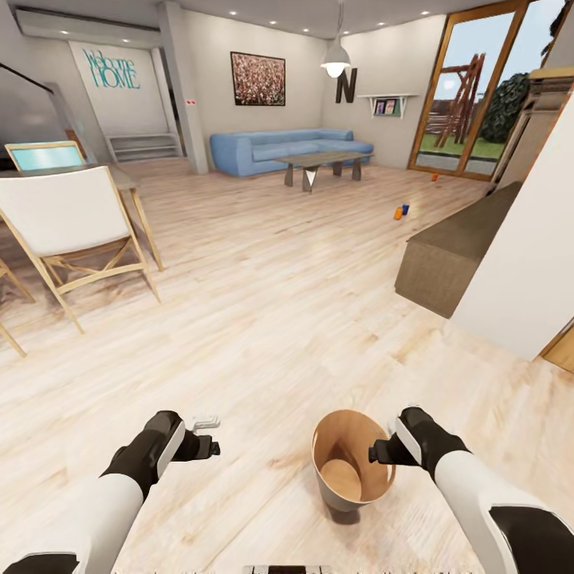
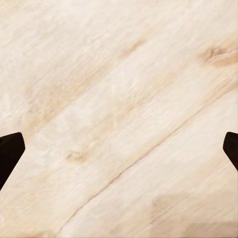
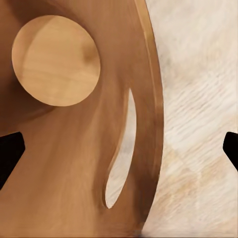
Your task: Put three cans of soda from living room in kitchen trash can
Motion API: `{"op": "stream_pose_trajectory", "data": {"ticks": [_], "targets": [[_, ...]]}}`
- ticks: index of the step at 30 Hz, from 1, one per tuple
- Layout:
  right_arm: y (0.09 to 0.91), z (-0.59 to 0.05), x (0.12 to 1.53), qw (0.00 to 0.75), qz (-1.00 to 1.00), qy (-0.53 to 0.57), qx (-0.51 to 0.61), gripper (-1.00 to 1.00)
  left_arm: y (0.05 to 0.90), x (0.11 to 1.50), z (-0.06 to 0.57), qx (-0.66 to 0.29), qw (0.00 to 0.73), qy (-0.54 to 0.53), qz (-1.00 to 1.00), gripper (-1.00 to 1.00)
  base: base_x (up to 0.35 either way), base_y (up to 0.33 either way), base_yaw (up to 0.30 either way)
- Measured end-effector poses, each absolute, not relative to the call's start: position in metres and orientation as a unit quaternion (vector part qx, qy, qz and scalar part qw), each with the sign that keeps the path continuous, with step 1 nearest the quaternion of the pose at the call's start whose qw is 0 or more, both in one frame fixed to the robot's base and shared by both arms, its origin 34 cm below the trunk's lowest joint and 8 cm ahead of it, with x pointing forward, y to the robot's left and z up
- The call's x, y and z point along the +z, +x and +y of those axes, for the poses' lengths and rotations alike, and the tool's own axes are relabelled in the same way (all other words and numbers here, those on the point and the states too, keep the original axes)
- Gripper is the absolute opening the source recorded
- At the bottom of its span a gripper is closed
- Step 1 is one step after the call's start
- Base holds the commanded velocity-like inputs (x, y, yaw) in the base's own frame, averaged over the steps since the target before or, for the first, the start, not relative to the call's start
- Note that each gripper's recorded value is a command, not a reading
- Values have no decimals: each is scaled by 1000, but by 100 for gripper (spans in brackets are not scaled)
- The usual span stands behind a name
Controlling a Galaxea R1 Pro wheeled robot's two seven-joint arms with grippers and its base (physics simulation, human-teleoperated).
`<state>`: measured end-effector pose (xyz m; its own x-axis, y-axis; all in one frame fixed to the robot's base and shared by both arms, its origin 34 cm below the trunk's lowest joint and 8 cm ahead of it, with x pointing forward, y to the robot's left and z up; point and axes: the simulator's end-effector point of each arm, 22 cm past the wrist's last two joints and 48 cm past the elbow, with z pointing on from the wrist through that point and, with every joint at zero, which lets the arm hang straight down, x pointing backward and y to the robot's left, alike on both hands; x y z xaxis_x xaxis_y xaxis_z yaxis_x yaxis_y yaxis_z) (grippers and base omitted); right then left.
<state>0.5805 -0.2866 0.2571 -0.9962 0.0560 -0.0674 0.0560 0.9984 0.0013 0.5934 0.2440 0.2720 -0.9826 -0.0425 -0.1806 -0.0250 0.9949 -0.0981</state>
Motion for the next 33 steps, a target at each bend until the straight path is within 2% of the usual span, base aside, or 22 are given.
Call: {"op": "stream_pose_trajectory", "data": {"ticks": [10,33], "targets": [[559,-292,233,7,1000,29,-4,100,585,254,244,-47,75,-17,996,100,0,0,0],[568,-294,233,30,999,30,-5,100,586,255,244,-47,77,-17,996,100,0,0,0]]}}
